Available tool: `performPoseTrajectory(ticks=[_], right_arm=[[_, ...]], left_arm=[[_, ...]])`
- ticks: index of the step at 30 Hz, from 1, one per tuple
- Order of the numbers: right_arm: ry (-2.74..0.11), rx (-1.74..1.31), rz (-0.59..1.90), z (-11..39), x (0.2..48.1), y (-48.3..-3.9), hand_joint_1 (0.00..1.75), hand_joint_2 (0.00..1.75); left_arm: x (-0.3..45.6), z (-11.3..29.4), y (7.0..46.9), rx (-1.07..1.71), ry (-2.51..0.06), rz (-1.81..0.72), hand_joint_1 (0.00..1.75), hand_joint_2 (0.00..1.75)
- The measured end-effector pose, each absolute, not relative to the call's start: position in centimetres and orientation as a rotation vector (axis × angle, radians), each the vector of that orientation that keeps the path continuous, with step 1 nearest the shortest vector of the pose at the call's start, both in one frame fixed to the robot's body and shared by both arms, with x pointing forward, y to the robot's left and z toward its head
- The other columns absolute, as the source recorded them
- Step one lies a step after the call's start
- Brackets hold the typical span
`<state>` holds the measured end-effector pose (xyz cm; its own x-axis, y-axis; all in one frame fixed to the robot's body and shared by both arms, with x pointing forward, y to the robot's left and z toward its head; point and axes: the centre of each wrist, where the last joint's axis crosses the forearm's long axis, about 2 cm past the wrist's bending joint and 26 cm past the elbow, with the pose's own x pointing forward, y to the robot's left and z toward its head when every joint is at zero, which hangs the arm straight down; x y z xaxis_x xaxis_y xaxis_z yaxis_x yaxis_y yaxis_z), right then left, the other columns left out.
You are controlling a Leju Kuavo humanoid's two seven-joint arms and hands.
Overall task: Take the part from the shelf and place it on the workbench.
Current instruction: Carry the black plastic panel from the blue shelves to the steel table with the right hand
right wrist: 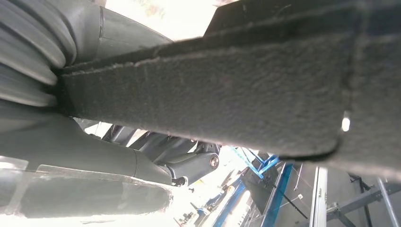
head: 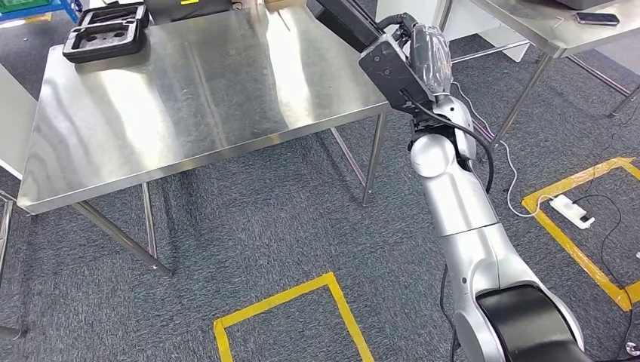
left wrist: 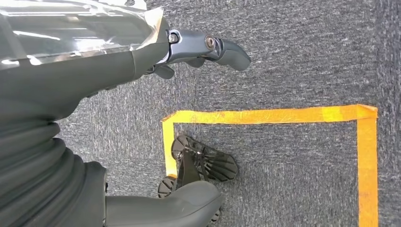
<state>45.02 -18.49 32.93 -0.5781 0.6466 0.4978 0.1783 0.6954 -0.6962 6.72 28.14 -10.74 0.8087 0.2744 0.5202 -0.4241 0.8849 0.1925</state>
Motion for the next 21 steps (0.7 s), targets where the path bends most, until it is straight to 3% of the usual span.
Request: performPoseTrajectory(ticks=[21], right_arm=[[-2.116,-0.664,0.786,33.07,45.28,-19.15,1.75,1.75]], left_arm=[[7.47,-10.61,27.98,0.293,-0.515,0.344,0.00,1.75]])
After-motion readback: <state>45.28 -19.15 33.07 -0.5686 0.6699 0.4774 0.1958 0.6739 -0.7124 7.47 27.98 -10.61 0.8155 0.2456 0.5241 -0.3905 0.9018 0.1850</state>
